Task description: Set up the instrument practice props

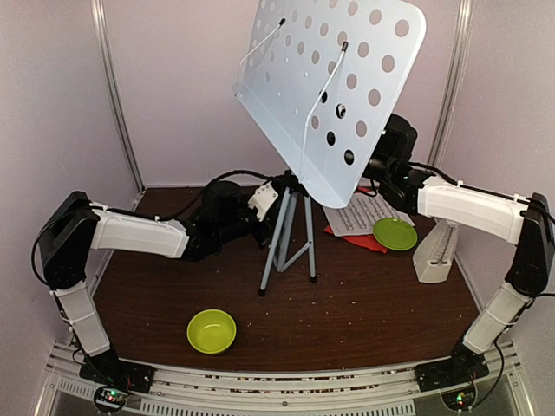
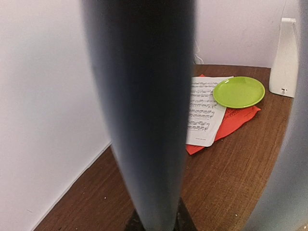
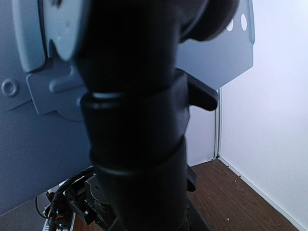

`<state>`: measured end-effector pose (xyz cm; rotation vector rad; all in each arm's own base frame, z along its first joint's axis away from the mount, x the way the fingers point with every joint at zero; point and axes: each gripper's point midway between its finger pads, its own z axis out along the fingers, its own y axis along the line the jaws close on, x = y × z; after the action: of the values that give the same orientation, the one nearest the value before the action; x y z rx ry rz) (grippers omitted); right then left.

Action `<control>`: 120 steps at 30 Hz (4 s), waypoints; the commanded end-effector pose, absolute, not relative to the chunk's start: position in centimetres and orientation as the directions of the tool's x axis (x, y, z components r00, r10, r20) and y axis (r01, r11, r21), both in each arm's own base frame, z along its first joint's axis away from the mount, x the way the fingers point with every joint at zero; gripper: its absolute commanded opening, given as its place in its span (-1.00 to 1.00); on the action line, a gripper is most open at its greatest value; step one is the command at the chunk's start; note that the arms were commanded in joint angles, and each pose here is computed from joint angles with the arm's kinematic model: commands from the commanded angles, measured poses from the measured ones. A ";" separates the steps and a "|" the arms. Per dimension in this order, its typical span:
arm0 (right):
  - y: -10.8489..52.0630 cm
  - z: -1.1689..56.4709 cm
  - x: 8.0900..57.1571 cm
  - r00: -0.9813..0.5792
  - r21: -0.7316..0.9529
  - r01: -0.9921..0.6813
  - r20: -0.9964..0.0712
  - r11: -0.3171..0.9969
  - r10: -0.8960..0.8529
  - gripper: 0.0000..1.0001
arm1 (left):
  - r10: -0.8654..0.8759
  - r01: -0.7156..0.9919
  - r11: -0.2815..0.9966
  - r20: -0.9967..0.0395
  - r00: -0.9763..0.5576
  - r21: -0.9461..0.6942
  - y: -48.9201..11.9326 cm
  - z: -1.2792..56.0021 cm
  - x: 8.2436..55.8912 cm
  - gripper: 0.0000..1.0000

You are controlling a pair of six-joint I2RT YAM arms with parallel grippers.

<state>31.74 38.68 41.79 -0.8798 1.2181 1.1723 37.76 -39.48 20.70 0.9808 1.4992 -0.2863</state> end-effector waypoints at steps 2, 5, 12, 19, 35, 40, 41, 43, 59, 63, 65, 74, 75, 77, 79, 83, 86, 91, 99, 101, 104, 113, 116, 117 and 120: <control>39.5 44.2 29.3 -0.092 0.120 -0.986 -0.970 0.113 0.226 -1.00 | 0.515 0.585 0.630 -0.839 0.176 0.510 -36.4 19.9 40.8 -1.00; 39.9 44.1 29.6 -0.103 0.129 -0.986 -0.971 0.109 0.216 -0.87 | 0.522 0.589 0.624 -0.835 0.174 0.514 -36.2 19.3 40.7 -1.00; 40.6 43.2 29.8 -0.129 0.153 -0.982 -0.972 0.110 0.197 -0.45 | 0.525 0.613 0.602 -0.832 0.179 0.512 -36.4 18.3 40.1 -1.00; 40.7 42.1 30.0 -0.151 0.175 -0.977 -0.972 0.125 0.182 -0.01 | 0.535 0.627 0.581 -0.824 0.186 0.519 -36.4 17.7 39.6 -1.00; 37.9 39.9 29.2 -0.180 0.214 -0.951 -0.970 0.222 0.164 0.63 | 0.562 0.636 0.574 -0.813 0.153 0.516 -35.6 16.2 39.5 -1.00; 36.2 37.6 29.0 -0.209 0.242 -0.933 -0.967 0.265 0.146 0.66 | 0.568 0.642 0.568 -0.810 0.148 0.515 -35.5 16.1 39.5 -1.00; 35.8 36.9 29.1 -0.217 0.249 -0.928 -0.966 0.277 0.139 0.67 | 0.569 0.643 0.567 -0.809 0.146 0.515 -35.4 16.1 39.5 -1.00; 35.0 35.2 29.1 -0.221 0.246 -0.919 -0.969 0.308 0.112 0.67 | 0.569 0.643 0.568 -0.810 0.145 0.514 -35.4 16.1 39.5 -1.00; 32.7 23.7 30.3 -0.284 0.228 -0.876 -0.956 0.426 -0.071 0.57 | 0.569 0.647 0.578 -0.814 0.116 0.497 -35.1 16.2 40.3 -1.00; 33.6 23.3 31.5 -0.277 0.218 -0.877 -0.957 0.428 -0.081 0.47 | 0.566 0.652 0.576 -0.816 0.116 0.492 -35.1 16.2 40.5 -1.00; 34.1 23.3 32.0 -0.276 0.218 -0.879 -0.958 0.424 -0.080 0.41 | 0.568 0.654 0.576 -0.816 0.112 0.491 -35.2 16.1 40.6 -1.00; 35.2 22.2 34.0 -0.278 0.208 -0.868 -0.956 0.451 -0.095 -0.01 | 0.608 0.633 0.571 -0.787 0.102 0.523 -34.6 15.4 41.1 -1.00; 35.4 22.0 34.1 -0.279 0.208 -0.869 -0.955 0.450 -0.098 -0.07 | 0.609 0.632 0.570 -0.787 0.104 0.525 -34.5 15.5 41.1 -1.00; 35.8 21.9 34.1 -0.277 0.204 -0.872 -0.955 0.446 -0.105 -0.17 | 0.610 0.630 0.572 -0.786 0.101 0.526 -34.4 15.4 41.3 -1.00; 36.1 21.5 34.1 -0.280 0.203 -0.875 -0.953 0.440 -0.117 -0.28 | 0.613 0.621 0.578 -0.784 0.098 0.529 -34.1 15.5 41.5 -1.00; 36.4 21.1 33.7 -0.278 0.193 -0.879 -0.950 0.437 -0.140 -0.59 | 0.625 0.596 0.589 -0.775 0.092 0.546 -33.0 15.5 42.0 -1.00; 36.1 21.2 33.5 -0.269 0.177 -0.879 -0.950 0.443 -0.155 -0.97 | 0.611 0.589 0.610 -0.788 0.076 0.530 -31.7 15.7 42.4 -1.00; 35.7 21.7 33.6 -0.249 0.139 -0.877 -0.950 0.460 -0.187 -1.00 | 0.608 0.565 0.633 -0.791 0.059 0.529 -29.6 15.8 43.1 -1.00; 34.9 21.7 34.3 -0.162 -0.018 -0.883 -0.926 0.469 -0.340 -1.00 | 0.619 0.517 0.660 -0.785 0.038 0.546 -26.7 15.8 43.5 -1.00; 34.5 21.5 34.6 -0.143 -0.059 -0.880 -0.914 0.472 -0.380 -1.00 | 0.629 0.503 0.662 -0.777 0.031 0.556 -26.1 15.5 43.6 -1.00; 33.9 21.6 35.5 -0.125 -0.099 -0.873 -0.901 0.478 -0.415 -1.00 | 0.642 0.480 0.667 -0.766 0.017 0.570 -25.2 15.2 43.8 -1.00; 33.8 22.0 38.3 -0.084 -0.164 -0.870 -0.880 0.464 -0.468 -1.00 | 0.639 0.463 0.691 -0.768 -0.032 0.555 -22.7 14.9 43.5 -1.00; 34.6 22.0 39.4 -0.079 -0.167 -0.871 -0.881 0.462 -0.467 -1.00 | 0.634 0.467 0.697 -0.772 -0.049 0.544 -22.7 14.8 43.4 -1.00; 34.8 22.0 39.7 -0.075 -0.170 -0.872 -0.880 0.459 -0.468 -1.00 | 0.626 0.464 0.706 -0.778 -0.056 0.535 -22.6 14.8 43.4 -1.00; 35.4 22.3 40.2 -0.062 -0.177 -0.876 -0.881 0.448 -0.468 -1.00 | 0.619 0.451 0.719 -0.782 -0.070 0.528 -22.2 14.8 43.4 -1.00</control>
<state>36.37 38.59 20.32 -1.2630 1.6549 0.6408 39.81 -31.44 19.12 0.9512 1.4735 -0.2012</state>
